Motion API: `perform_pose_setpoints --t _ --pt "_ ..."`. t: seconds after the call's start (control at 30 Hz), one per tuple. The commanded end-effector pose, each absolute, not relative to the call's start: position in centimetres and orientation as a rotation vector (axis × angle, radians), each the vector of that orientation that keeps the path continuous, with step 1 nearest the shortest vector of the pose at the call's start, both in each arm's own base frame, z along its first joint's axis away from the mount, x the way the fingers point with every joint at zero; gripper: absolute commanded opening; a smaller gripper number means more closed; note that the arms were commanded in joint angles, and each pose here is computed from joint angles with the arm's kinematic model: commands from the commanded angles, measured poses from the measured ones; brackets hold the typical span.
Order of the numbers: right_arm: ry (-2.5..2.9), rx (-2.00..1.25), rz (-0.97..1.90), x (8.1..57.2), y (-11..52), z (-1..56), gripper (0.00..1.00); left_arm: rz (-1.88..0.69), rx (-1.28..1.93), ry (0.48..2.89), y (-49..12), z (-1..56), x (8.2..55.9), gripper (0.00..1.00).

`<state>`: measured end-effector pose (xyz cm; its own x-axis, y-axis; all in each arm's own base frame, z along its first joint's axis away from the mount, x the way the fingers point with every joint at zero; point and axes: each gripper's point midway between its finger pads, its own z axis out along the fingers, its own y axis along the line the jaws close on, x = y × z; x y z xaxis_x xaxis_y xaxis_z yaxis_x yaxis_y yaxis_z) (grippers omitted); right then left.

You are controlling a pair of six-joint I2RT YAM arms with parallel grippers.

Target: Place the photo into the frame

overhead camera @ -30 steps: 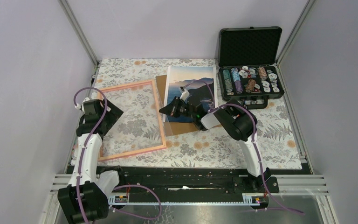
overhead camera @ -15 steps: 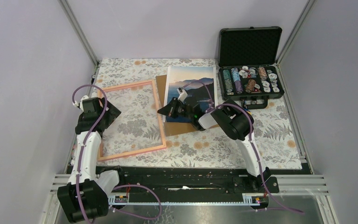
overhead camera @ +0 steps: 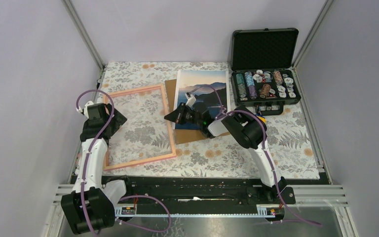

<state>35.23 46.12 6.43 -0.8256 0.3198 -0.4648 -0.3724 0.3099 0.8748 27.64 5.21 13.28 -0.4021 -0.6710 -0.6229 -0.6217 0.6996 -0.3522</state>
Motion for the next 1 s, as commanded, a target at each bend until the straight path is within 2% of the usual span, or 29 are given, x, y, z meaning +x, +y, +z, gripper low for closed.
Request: perform_pose_setpoints --t 0.0,0.97 --pt "1.934 -0.147 1.611 34.1 48.6 8.2 0.0 -0.107 -0.967 2.076 5.5 13.8 29.2 0.99" --pt "1.957 -0.129 1.591 34.8 49.4 7.1 0.0 0.012 -1.09 2.105 7.2 11.0 28.6 0.99"
